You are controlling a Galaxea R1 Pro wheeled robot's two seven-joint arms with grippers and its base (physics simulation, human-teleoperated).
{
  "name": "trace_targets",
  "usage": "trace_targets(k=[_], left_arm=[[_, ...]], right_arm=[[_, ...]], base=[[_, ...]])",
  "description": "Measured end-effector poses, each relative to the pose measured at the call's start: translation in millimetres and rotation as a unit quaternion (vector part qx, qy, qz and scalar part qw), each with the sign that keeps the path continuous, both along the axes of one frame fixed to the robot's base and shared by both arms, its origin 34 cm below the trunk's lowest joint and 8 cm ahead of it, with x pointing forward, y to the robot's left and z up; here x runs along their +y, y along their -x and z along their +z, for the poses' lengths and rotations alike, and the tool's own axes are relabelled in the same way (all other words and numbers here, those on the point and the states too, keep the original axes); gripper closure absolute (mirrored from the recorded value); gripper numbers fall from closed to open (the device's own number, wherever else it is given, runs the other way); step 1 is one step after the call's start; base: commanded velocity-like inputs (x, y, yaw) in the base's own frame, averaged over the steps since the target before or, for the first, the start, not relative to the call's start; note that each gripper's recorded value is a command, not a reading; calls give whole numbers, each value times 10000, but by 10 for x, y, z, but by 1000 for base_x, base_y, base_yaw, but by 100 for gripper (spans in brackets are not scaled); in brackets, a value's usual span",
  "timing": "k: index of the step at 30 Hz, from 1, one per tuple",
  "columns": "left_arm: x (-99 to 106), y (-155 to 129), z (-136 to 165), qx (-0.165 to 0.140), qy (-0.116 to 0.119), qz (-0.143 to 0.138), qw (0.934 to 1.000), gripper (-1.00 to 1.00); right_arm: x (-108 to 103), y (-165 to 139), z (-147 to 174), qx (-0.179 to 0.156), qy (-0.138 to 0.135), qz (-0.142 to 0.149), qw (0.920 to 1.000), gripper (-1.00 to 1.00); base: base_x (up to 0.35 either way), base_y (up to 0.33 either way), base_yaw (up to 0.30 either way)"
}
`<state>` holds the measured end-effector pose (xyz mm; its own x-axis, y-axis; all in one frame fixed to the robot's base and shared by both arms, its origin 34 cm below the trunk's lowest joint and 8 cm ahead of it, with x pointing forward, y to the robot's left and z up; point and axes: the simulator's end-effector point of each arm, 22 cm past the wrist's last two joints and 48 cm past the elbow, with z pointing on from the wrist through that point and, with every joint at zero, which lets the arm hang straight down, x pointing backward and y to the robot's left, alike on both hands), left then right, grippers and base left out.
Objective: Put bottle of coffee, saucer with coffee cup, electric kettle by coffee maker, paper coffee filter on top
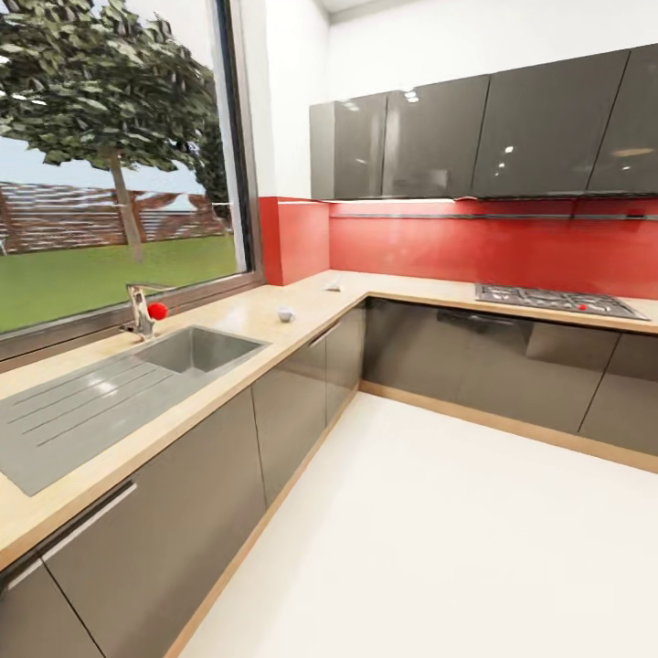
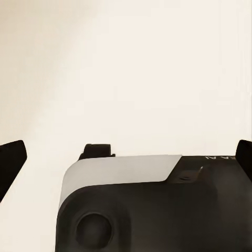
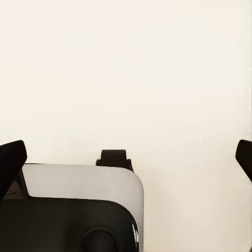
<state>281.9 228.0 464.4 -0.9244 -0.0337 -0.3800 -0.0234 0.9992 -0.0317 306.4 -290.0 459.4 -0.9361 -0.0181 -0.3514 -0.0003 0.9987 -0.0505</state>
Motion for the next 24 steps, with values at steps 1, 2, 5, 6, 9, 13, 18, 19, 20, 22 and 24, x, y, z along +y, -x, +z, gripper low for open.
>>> trace_targets(k=[1,2,5,6,9,13,18,19,20,22,24], left_arm=[[0,0,0,0,0,0,10000,-100],[0,0,0,0,0,0,10000,-100],[0,0,0,0,0,0,10000,-100],[0,0,0,0,0,0,10000,-100],[0,0,0,0,0,0,10000,-100],[0,0,0,0,0,0,10000,-100],[0,0,0,0,0,1,10000,-100],[1,0,0,0,0,1,10000,-100],[1,1,0,0,0,1,10000,-100],[1,1,0,0,0,1,10000,-100],[1,1,0,0,0,1,10000,-100]], right_arm=[[0,0,0,0,0,0,10000,-100],[0,0,0,0,-1,0,10000,-100],[1,0,0,0,-2,0,10000,-100],[1,0,0,0,-1,0,10000,-100],[0,0,0,0,0,1,10000,-100],[-1,-1,0,-2,1,-1,10000,-100],[-1,-2,1,-4,1,-2,10000,-100],[-1,-3,1,-6,1,-5,10000,-100],[-1,-3,1,-6,1,-4,10000,-100],[-1,-3,1,-7,1,-5,10000,-100],[-1,-4,1,-7,1,-5,10000,-100]], base=[[295,-201,0],[295,-201,0],[295,-201,0],[295,-201,0],[295,-201,2],[295,-201,43],[295,-201,138],[295,-201,241],[295,-201,246],[295,-201,251],[295,-202,256]])
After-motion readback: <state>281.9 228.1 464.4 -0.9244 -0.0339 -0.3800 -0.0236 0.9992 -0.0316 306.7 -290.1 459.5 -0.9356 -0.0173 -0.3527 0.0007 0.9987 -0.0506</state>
